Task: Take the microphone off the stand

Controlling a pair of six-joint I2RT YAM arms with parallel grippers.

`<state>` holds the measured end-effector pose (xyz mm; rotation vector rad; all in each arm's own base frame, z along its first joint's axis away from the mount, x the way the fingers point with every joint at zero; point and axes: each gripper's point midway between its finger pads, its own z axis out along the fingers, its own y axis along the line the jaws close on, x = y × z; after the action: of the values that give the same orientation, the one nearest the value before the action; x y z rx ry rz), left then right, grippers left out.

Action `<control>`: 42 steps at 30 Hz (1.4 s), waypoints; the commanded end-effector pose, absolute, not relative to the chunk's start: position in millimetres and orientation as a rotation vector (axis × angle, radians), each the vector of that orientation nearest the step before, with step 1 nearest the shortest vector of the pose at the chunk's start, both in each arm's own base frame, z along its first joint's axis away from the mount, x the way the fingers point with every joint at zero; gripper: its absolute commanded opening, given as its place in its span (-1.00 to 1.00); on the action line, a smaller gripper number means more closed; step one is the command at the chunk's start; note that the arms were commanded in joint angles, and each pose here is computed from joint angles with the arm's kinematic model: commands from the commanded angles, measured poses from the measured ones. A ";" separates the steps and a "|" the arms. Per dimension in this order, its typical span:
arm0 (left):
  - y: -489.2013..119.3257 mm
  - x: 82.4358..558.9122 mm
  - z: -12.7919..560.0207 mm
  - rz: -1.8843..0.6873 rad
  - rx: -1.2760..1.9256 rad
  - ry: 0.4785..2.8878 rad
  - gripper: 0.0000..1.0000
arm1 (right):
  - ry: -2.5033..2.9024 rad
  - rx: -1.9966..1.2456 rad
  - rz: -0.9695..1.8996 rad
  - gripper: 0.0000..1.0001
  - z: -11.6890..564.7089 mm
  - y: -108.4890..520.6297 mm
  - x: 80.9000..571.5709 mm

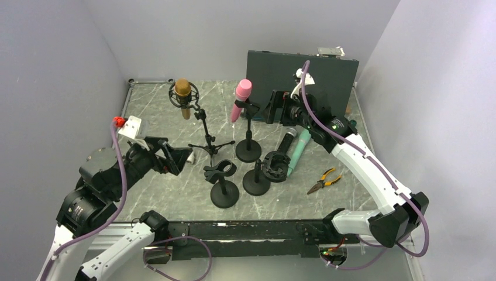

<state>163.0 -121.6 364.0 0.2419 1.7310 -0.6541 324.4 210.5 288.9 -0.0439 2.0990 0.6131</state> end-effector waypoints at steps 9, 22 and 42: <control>-130.0 181.9 361.5 -0.652 0.191 1.758 0.99 | 1.859 -0.151 0.794 1.00 367.8 266.1 338.0; -128.3 175.4 345.5 -0.687 0.145 1.781 0.99 | 1.785 -0.075 0.612 0.98 384.8 282.0 351.3; -129.8 175.9 335.0 -0.695 0.132 1.803 0.99 | 1.777 -0.149 0.478 0.34 382.6 309.3 362.7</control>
<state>176.2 -128.2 328.8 0.1523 1.8281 -0.6674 360.2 311.9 360.0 -0.1617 1.8360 0.4851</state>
